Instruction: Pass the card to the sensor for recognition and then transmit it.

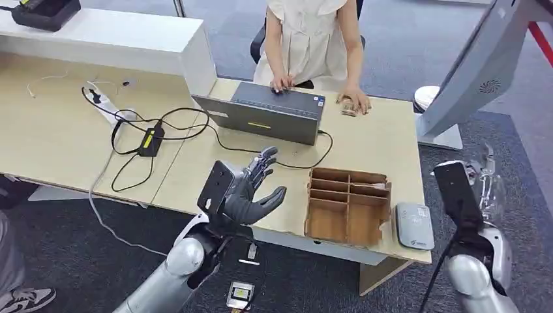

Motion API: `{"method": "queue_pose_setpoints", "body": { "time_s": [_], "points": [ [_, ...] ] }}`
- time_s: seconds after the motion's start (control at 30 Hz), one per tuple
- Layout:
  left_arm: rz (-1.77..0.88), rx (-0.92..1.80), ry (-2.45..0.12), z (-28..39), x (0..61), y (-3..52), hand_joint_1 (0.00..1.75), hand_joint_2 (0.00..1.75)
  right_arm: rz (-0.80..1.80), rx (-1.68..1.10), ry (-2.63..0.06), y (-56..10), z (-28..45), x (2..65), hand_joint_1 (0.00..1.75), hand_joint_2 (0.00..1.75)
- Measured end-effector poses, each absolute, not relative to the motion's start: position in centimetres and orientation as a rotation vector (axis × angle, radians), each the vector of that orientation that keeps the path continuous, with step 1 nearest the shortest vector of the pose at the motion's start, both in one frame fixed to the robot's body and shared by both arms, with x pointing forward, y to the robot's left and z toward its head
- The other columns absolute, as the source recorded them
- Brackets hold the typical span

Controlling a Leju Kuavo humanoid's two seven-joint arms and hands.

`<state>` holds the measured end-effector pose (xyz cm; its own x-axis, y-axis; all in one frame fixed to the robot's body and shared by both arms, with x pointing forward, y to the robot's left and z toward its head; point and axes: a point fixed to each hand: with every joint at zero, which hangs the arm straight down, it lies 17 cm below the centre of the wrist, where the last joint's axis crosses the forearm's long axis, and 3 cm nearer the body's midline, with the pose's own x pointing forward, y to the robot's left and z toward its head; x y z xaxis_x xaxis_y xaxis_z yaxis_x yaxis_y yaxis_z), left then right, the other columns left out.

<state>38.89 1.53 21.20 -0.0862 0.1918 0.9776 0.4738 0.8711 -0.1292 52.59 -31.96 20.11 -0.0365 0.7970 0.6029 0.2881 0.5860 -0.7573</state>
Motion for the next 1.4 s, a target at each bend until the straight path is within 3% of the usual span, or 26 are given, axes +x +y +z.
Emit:
{"method": "queue_pose_setpoints", "body": {
  "time_s": [0.27, 0.7, 1.13, 1.4],
  "points": [
    [-0.273, -0.566, -1.666, 21.7, 38.5, 0.6, 0.00, 1.75, 0.641, -0.882, -1.507, -29.7, 16.6, 52.9, 1.75, 1.75],
    [-0.262, -0.565, -1.665, 22.1, 38.7, 0.4, 0.00, 1.75, 0.686, -0.876, -1.317, -32.1, 9.2, 52.7, 1.75, 1.75],
    [-0.245, -0.540, -1.659, 21.7, 39.0, 1.0, 0.00, 1.75, 0.484, -1.034, -1.286, -41.7, 11.9, 52.2, 1.75, 1.75],
    [-0.227, -0.524, -1.664, 21.7, 39.2, 1.3, 0.00, 1.75, 0.502, -1.040, -1.275, -42.3, 11.6, 51.7, 1.75, 1.75]
  ]
}}
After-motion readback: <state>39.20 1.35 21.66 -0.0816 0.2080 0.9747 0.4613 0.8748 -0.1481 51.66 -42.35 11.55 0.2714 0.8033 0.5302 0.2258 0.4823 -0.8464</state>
